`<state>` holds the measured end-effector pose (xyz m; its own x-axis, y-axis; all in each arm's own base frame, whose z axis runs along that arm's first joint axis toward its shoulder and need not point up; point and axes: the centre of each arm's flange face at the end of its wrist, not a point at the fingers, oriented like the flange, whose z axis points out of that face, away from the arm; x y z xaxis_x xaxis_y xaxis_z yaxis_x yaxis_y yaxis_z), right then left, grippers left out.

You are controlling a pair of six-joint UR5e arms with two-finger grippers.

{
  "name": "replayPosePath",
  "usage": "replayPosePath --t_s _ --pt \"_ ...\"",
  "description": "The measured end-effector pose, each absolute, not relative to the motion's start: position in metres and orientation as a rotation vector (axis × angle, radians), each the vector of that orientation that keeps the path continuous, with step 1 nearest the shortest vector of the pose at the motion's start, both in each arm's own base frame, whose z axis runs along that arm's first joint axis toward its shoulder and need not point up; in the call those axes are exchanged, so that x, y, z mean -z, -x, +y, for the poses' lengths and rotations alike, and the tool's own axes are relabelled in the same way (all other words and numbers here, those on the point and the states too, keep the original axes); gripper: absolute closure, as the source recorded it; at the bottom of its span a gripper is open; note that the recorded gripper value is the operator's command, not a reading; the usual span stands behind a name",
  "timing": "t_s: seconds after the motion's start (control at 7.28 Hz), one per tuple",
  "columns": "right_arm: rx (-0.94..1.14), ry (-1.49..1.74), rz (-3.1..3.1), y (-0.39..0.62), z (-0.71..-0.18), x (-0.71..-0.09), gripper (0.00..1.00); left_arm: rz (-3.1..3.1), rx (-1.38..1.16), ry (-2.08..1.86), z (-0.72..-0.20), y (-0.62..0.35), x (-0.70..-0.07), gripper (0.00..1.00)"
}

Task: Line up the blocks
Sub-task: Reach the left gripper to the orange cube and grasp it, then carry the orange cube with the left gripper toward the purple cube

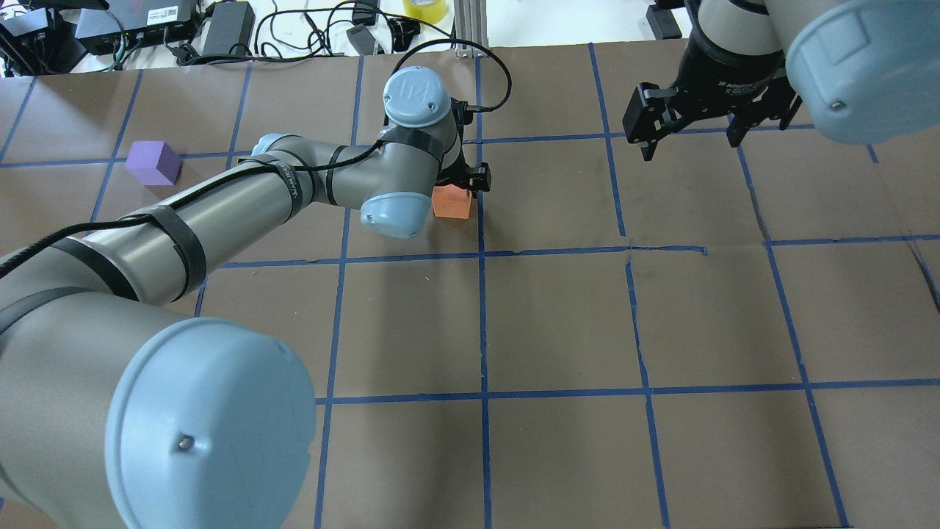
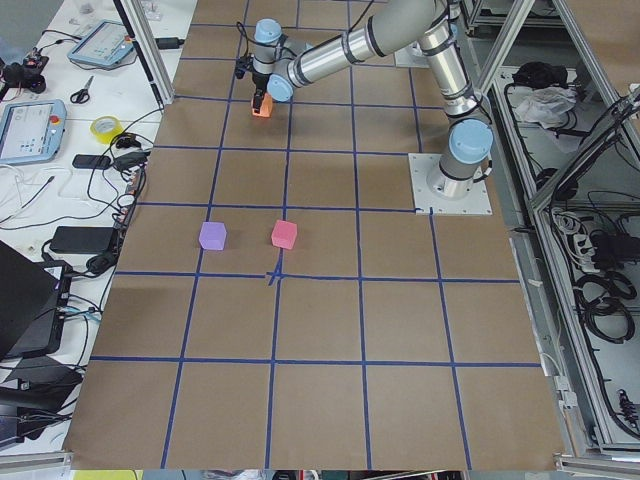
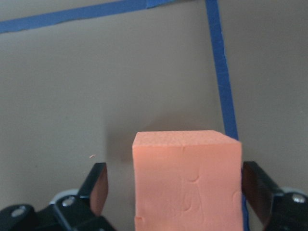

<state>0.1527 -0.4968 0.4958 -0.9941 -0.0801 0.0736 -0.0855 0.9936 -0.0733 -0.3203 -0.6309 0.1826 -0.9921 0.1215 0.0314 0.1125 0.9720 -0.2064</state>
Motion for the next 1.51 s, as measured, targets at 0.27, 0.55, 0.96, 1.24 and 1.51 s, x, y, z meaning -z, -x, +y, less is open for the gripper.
replayPosePath --t_s 0.27,0.55,0.96,1.24,1.51 --pt "-0.12 -0.126 -3.127 -0.158 -0.495 -0.497 0.0 -3.077 -0.33 0.143 -0.628 0.318 -0.195 1.0" --pt "-0.116 -0.124 -3.138 -0.157 -0.494 -0.498 0.0 -3.065 -0.353 -0.011 -0.639 0.281 -0.233 1.0" --pt "-0.032 -0.123 -3.135 -0.156 -0.483 -0.498 0.0 -3.031 -0.359 -0.357 -0.673 0.096 -0.293 1.0" --pt "-0.04 -0.114 -3.135 -0.155 -0.479 -0.502 0.0 -3.103 -0.285 -0.413 -0.664 -0.058 -0.312 1.0" --pt "-0.047 -0.105 -3.135 -0.154 -0.48 -0.503 0.0 -3.161 -0.203 -0.242 -0.639 -0.182 -0.297 1.0"
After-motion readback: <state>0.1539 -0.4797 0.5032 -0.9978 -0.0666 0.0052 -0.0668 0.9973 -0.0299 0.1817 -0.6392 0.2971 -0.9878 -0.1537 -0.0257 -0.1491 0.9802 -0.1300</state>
